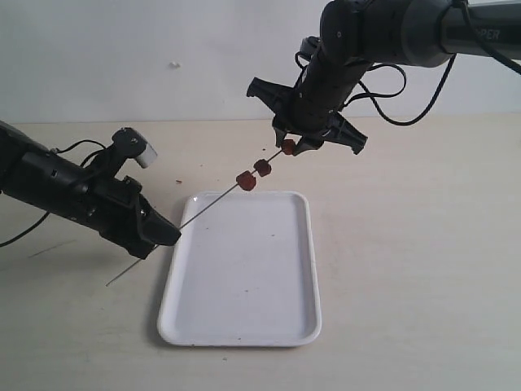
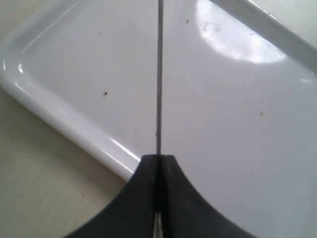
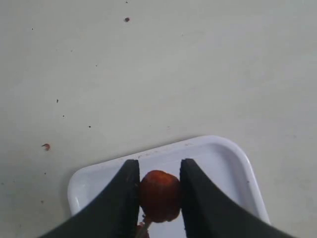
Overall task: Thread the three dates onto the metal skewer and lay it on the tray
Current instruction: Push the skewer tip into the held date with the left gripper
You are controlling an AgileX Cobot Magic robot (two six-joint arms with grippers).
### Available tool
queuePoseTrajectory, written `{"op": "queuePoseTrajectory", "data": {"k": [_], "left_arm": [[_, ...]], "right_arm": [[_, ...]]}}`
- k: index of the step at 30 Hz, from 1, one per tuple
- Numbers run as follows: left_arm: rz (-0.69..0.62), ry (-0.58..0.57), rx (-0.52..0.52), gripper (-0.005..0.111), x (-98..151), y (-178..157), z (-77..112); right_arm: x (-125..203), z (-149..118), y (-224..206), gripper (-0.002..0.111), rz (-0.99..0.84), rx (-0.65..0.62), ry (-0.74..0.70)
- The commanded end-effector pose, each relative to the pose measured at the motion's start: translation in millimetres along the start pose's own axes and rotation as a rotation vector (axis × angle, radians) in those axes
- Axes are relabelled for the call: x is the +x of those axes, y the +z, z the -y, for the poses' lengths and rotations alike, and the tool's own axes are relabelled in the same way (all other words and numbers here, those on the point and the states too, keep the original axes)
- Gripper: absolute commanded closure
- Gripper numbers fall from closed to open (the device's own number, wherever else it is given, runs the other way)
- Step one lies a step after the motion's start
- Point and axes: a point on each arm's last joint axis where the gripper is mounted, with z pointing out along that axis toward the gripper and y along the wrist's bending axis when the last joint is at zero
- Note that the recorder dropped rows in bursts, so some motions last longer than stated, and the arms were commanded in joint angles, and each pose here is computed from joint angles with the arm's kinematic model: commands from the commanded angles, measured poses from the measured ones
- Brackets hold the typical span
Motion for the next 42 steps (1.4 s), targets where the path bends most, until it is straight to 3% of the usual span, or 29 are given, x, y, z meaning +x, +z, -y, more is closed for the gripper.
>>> {"op": "queuePoseTrajectory", "data": {"k": [1, 42], "left_arm": [[-0.005, 0.016, 0.02, 0.107, 0.5, -0.7, 2.6], [0.021, -0.021, -0.001, 0.107, -1.7, -0.7, 0.7]], "right_arm": [[-2.3, -0.7, -5.2, 0.08, 0.014, -0.01, -0.018], [-0.3, -3.0, -5.2, 0.08, 0.001, -0.027, -0.022]]}}
